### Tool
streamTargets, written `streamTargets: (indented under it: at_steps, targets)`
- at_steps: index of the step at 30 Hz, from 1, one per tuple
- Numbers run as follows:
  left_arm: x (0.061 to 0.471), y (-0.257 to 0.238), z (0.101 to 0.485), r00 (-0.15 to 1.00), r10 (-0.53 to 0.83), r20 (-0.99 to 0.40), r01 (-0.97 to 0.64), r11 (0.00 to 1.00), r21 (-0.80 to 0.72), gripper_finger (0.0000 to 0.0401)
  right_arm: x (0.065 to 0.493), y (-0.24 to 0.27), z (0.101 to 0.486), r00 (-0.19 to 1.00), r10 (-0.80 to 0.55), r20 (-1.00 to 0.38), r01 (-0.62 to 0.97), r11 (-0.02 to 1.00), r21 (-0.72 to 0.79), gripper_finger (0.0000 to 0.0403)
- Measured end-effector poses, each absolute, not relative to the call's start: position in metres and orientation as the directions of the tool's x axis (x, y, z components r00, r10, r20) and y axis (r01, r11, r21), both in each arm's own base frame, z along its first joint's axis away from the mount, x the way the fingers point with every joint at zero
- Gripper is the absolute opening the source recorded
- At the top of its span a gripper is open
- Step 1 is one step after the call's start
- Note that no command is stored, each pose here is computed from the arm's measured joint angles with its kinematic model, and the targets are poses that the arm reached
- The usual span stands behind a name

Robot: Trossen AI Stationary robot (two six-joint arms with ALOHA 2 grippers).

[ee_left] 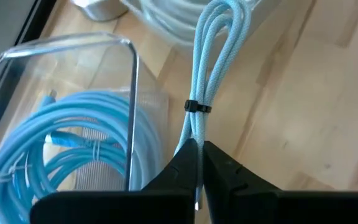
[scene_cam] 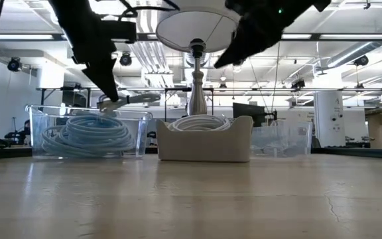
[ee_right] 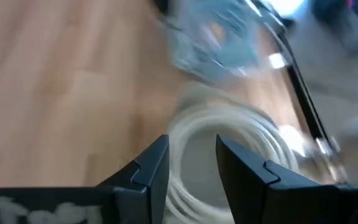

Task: Pick & Place USB Port
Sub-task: Put the blue USB cable into the right transparent bin

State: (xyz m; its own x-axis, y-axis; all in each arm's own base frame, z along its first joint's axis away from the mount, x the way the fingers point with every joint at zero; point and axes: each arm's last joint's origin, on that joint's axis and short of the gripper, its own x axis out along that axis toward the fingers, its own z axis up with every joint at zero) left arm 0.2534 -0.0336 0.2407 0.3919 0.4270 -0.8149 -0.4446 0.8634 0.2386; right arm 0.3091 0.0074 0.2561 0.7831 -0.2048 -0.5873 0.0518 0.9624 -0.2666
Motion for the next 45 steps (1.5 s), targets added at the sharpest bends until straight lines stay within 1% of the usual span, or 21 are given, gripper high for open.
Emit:
streamTargets:
  at_steps: [1,4,7,11,14,16,21,27,33,38,45]
  targets:
    - [0.253,-0.034,0.242,0.403,0.421,-0.812,-0.439,0.868,0.232,0.0015,0.31,0.013,0.256,0.799,-0.176,-0.576,0.005,0.958,-0.286,0.0129]
    - [0.257,-0.035,0.246,0.455,0.377,-0.807,-0.394,0.898,0.198,0.0015,0.315,0.022,0.255,0.829,-0.146,-0.54,-0.046,0.944,-0.326,0.0125]
    - [0.265,-0.039,0.249,0.537,0.283,-0.795,-0.298,0.945,0.136,0.0015,0.321,0.027,0.253,0.847,-0.138,-0.513,-0.068,0.93,-0.361,0.0121]
    - [0.278,-0.045,0.255,0.65,0.138,-0.747,-0.157,0.986,0.046,0.0014,0.328,0.028,0.244,0.845,-0.132,-0.518,-0.102,0.912,-0.398,0.0122]
    - [0.284,-0.047,0.26,0.705,0.112,-0.7,-0.125,0.992,0.032,0.0015,0.331,0.03,0.237,0.837,-0.089,-0.54,-0.147,0.914,-0.379,0.0125]
    - [0.284,-0.046,0.26,0.707,0.114,-0.698,-0.122,0.992,0.038,0.0015,0.333,0.031,0.232,0.83,-0.065,-0.555,-0.171,0.916,-0.364,0.0125]
    - [0.285,-0.045,0.261,0.713,0.115,-0.692,-0.124,0.992,0.036,0.0015,0.337,0.034,0.227,0.829,-0.055,-0.557,-0.183,0.914,-0.363,0.0119]
    - [0.285,-0.045,0.26,0.712,0.116,-0.692,-0.127,0.991,0.035,0.0015,0.341,0.035,0.23,0.856,-0.051,-0.515,-0.177,0.906,-0.384,0.0118]
    - [0.285,-0.044,0.261,0.713,0.119,-0.692,-0.13,0.991,0.036,0.0016,0.341,0.04,0.231,0.864,-0.037,-0.501,-0.186,0.903,-0.387,0.0125]
    - [0.285,-0.044,0.261,0.712,0.122,-0.692,-0.138,0.99,0.033,0.0015,0.34,0.047,0.232,0.868,-0.018,-0.497,-0.204,0.898,-0.389,0.0121]
    - [0.286,-0.043,0.262,0.722,0.129,-0.68,-0.159,0.987,0.019,0.0016,0.344,0.052,0.239,0.905,-0.002,-0.426,-0.195,0.887,-0.419,0.0116]
